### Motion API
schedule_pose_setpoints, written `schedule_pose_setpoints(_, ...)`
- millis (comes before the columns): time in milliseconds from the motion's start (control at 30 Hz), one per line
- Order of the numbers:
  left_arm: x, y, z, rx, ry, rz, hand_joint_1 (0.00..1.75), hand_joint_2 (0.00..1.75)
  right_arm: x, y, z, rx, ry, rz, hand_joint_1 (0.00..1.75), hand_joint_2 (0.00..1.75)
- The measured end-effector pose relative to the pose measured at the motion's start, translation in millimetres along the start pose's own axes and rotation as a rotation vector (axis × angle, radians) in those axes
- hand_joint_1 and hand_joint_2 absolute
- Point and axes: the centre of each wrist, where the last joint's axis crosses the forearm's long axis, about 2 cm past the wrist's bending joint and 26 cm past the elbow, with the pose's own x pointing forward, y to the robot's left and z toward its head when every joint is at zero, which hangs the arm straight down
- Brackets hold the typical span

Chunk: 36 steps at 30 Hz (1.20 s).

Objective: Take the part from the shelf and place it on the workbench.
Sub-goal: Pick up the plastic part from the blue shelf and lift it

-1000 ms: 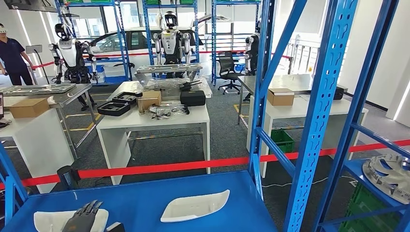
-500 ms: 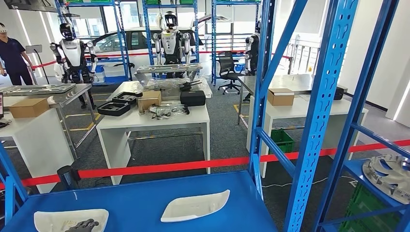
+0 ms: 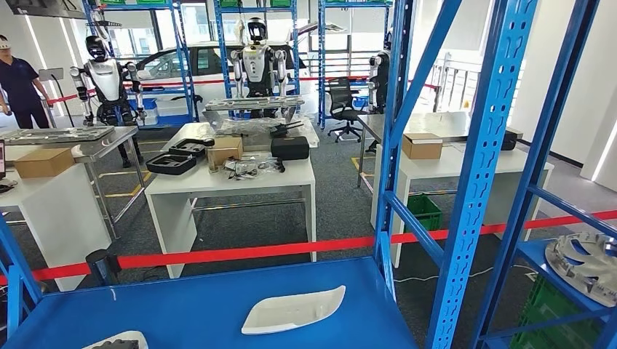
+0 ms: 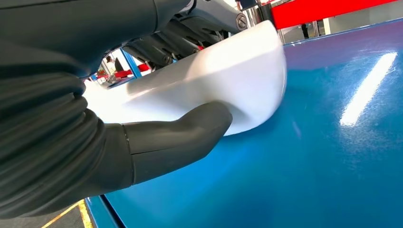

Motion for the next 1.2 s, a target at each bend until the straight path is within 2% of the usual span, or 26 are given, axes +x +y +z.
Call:
schedule_pose_setpoints(200, -2, -1, 1, 0.005, -0.005, 0.002, 1.75, 1.75, 0, 0, 0, 0.002, 0.0, 0.003, 0.0, 1.75)
schedule_pose_setpoints(400, -3, -3, 2, 0.045, -0.051, -0.012, 1.75, 1.75, 0, 0, 0, -0.001, 0.0, 0.0, 0.0, 1.75)
schedule_pose_setpoints(533, 7, -3, -1, 0.124, -0.089, -0.008, 1.75, 1.75, 1, 0, 0, -0.009, -0.001, -0.014, 0.0, 1.75)
schedule_pose_setpoints(667, 21, 0, -4, 0.242, -0.159, 0.106, 1.75, 1.75, 1, 0, 0, -0.012, -0.001, -0.021, 0.0, 1.75)
schedule_pose_setpoints(733, 26, 3, -5, 0.32, -0.221, 0.201, 1.75, 1.75, 1, 0, 0, -0.012, 0.0, -0.02, 0.0, 1.75)
schedule_pose_setpoints(967, 44, 18, -3, 0.576, -0.545, 0.622, 1.75, 1.75, 0, 0, 0, -0.011, 0.001, -0.024, 0.0, 1.75)
schedule_pose_setpoints(1200, 75, 38, 23, 0.685, -0.853, 0.951, 1.75, 1.75, -1, -1, 0, -0.01, 0.005, -0.045, 0.0, 1.75)
